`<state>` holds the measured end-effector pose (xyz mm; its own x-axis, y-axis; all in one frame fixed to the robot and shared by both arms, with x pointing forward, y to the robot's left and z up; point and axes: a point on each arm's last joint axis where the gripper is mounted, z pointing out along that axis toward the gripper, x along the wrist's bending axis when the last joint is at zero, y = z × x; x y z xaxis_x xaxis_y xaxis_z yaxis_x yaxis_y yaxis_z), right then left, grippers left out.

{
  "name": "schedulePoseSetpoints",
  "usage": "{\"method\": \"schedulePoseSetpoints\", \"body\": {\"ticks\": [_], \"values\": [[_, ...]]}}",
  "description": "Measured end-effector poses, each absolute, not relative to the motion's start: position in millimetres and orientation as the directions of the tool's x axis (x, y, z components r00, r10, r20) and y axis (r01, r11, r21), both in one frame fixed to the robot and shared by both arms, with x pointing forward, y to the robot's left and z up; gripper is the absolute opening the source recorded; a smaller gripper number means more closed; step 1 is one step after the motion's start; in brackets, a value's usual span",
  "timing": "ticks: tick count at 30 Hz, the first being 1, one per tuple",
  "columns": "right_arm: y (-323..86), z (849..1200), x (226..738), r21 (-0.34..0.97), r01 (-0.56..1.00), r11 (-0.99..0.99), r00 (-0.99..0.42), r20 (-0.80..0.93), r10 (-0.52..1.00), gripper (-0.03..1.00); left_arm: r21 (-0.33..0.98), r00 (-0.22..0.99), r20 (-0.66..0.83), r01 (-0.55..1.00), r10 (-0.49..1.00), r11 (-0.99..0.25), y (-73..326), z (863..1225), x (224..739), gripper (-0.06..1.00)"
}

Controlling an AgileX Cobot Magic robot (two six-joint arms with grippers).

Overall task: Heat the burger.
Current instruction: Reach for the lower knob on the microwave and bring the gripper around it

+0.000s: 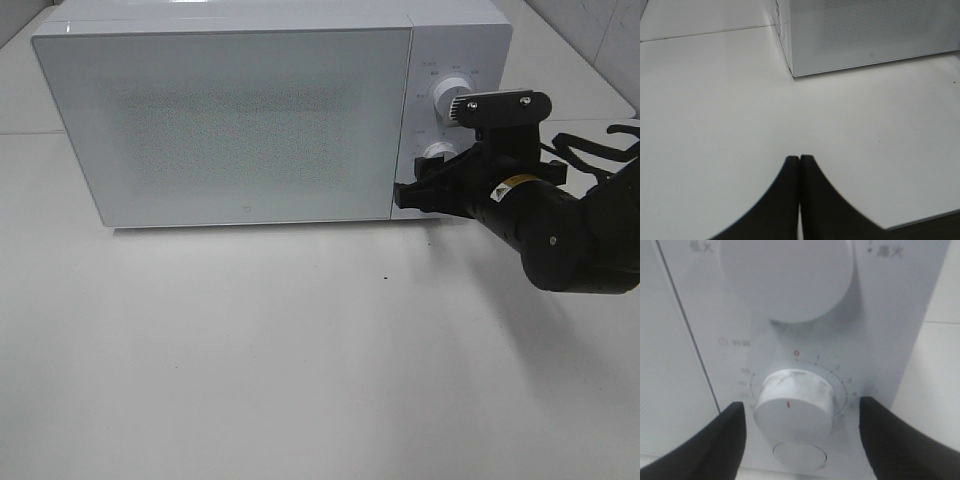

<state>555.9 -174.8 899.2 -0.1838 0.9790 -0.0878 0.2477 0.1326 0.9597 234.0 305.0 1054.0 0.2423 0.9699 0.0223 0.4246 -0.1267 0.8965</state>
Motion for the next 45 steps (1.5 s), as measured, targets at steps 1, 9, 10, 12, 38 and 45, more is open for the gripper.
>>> {"method": "schedulePoseSetpoints", "body": {"ticks": [1, 9, 10, 12, 38, 45], "values": [[-174.0, 895.5, 556.5, 0.956, 0.261, 0.137, -0.187, -0.089, 0.978, 0.63, 0.896, 0.242, 0.022, 0.425, 0.970, -0.127, 305.0, 1054.0, 234.0, 0.00], [-174.8, 892.3, 557.6, 0.953, 0.275, 0.129, -0.170, -0.083, 0.982, 0.57, 0.896, 0.242, 0.022, 0.425, 0.970, -0.127, 305.0, 1054.0, 234.0, 0.00], [-174.8, 892.3, 557.6, 0.953, 0.275, 0.129, -0.170, -0.083, 0.982, 0.57, 0.896, 0.242, 0.022, 0.425, 0.970, -0.127, 305.0, 1054.0, 234.0, 0.00], [-174.7, 892.8, 557.8, 0.954, 0.269, 0.129, -0.171, -0.084, 0.982, 0.55, 0.896, 0.242, 0.022, 0.425, 0.970, -0.127, 305.0, 1054.0, 234.0, 0.00], [-171.9, 895.2, 556.7, 0.963, 0.226, 0.147, -0.201, -0.102, 0.974, 0.42, 0.896, 0.242, 0.022, 0.425, 0.970, -0.127, 305.0, 1054.0, 234.0, 0.00], [-171.9, 895.2, 556.7, 0.963, 0.226, 0.145, -0.201, -0.100, 0.975, 0.42, 0.896, 0.242, 0.022, 0.425, 0.970, -0.127, 305.0, 1054.0, 234.0, 0.00]]}}
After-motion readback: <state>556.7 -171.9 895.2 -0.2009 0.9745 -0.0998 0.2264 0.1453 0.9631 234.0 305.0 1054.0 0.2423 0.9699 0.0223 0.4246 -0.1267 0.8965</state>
